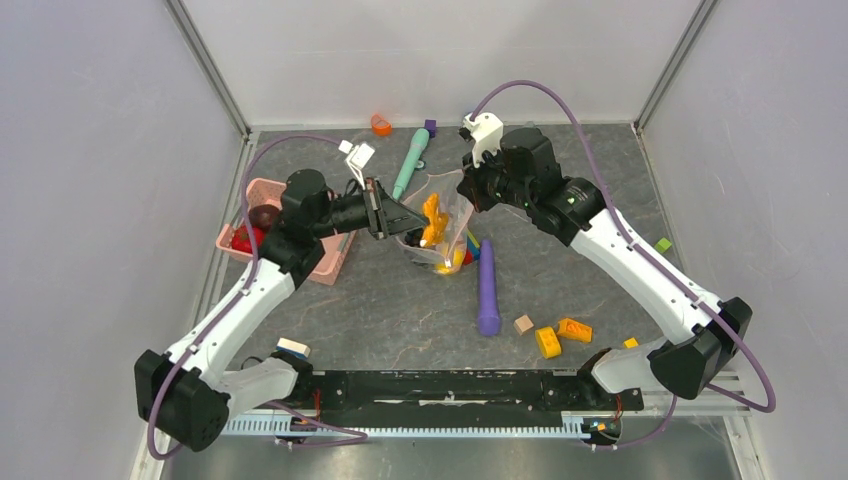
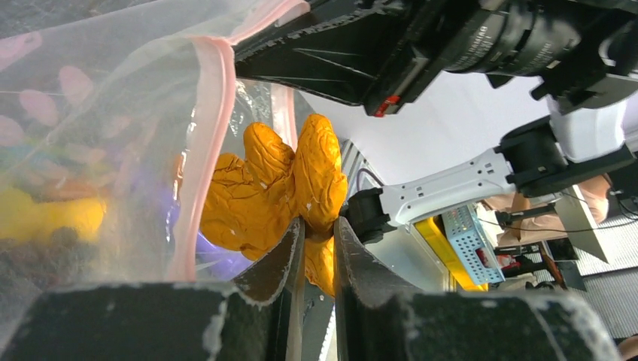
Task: Place the food in the zip-top bag and seal the zipper
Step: Place the fake vegetable in the zipper food storage bag.
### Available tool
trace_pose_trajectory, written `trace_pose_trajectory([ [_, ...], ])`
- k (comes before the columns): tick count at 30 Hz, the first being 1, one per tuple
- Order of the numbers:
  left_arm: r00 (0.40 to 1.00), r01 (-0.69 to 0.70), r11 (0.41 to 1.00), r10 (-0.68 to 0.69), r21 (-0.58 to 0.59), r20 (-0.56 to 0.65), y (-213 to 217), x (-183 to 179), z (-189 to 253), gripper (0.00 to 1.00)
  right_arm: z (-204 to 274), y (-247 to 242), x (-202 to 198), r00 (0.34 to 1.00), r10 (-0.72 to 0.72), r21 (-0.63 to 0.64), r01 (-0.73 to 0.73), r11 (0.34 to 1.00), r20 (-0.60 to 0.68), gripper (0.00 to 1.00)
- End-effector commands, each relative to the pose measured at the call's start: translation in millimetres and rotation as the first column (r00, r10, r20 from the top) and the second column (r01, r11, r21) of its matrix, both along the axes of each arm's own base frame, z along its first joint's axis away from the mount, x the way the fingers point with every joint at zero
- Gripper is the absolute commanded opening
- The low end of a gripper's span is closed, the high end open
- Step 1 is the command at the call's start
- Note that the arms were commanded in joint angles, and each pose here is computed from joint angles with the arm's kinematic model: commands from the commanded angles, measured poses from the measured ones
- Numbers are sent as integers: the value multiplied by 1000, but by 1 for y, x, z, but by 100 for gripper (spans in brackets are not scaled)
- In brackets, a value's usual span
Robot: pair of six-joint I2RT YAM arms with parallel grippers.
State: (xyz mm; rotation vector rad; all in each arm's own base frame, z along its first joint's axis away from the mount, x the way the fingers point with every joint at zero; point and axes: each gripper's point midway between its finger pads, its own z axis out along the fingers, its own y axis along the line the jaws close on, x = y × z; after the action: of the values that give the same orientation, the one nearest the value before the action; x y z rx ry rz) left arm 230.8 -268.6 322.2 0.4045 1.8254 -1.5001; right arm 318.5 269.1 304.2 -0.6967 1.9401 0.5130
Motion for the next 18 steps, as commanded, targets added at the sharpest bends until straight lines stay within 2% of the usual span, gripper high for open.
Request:
trace_pose_trajectory([
  [1,996,-36,999,32,40,86,-8,13,11,2,27,0,-1,997,-10,70,5,998,70,0],
  [9,981,-187,965,172,184,92,-11,35,-3,2,24,0,-5,998,5,72,-10,997,66,0],
  [18,960,-281,921,266,269,92,-10,51,-15,14,24,1,-9,998,20,84,-25,996,65,0],
])
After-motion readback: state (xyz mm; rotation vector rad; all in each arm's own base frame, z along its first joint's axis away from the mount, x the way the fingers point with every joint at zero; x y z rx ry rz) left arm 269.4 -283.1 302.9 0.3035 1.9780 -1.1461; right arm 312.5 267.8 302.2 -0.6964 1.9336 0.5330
